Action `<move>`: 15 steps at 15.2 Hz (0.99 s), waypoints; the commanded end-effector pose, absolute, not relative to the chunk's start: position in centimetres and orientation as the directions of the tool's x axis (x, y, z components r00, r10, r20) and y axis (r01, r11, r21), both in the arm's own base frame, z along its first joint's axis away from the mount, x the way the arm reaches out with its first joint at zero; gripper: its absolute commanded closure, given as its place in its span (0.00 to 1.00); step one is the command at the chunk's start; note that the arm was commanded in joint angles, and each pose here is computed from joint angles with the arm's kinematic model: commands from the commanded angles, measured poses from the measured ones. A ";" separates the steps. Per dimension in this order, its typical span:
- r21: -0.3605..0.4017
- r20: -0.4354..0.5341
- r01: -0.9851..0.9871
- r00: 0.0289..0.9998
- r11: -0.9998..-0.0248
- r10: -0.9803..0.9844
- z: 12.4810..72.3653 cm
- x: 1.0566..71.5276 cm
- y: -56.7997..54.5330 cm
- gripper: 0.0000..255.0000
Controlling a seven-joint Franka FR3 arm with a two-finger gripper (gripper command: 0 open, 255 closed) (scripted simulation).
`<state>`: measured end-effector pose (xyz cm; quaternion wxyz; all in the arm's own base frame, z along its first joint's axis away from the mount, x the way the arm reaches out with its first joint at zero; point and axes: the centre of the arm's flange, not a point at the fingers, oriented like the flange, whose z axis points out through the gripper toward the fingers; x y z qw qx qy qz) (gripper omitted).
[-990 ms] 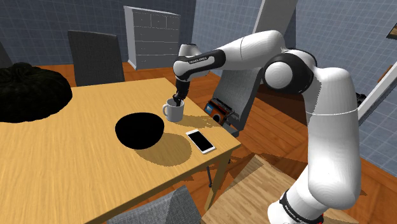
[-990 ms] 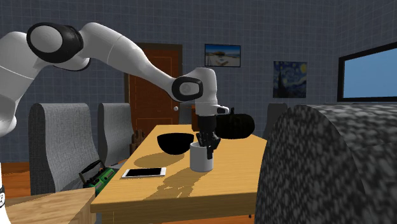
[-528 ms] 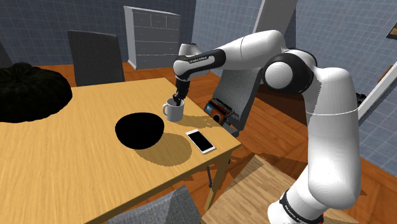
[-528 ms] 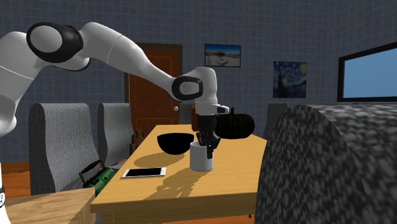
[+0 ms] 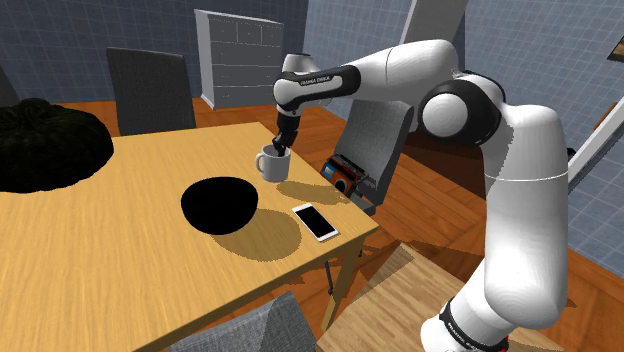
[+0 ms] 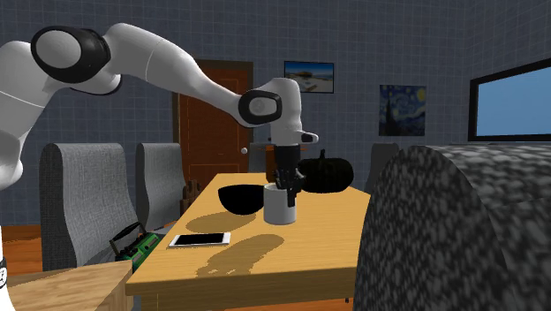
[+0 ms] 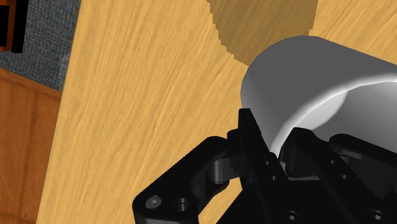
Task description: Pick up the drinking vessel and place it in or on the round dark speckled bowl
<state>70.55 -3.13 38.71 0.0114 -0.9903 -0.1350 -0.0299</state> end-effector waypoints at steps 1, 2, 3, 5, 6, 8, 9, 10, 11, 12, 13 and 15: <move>-0.015 0.062 0.268 0.962 -0.963 0.267 39.8 70.5 -3.1 1.00; -0.015 0.062 0.268 0.962 -0.963 0.267 40.4 70.5 -3.1 1.00; -0.015 0.062 0.268 0.962 -0.963 0.267 40.9 70.5 -3.1 1.00; -0.015 0.062 0.268 0.962 -0.963 0.267 41.9 70.5 -3.1 1.00; -0.015 0.062 0.268 0.962 -0.963 0.267 42.5 70.5 -3.1 1.00; -0.015 0.062 0.268 0.962 -0.963 0.267 43.5 70.5 -3.1 1.00; -0.015 0.062 0.268 0.962 -0.963 0.267 44.1 70.5 -3.1 1.00; -0.015 0.062 0.268 0.962 -0.963 0.267 44.6 70.5 -3.1 1.00; -0.015 0.062 0.268 0.962 -0.963 0.267 45.1 70.5 -3.1 1.00; -0.015 0.062 0.268 0.962 -0.963 0.267 45.6 70.5 -3.1 1.00; -0.015 0.062 0.268 0.962 -0.963 0.267 46.2 70.5 -3.1 1.00; -0.015 0.062 0.268 0.962 -0.963 0.267 47.2 70.5 -3.1 1.00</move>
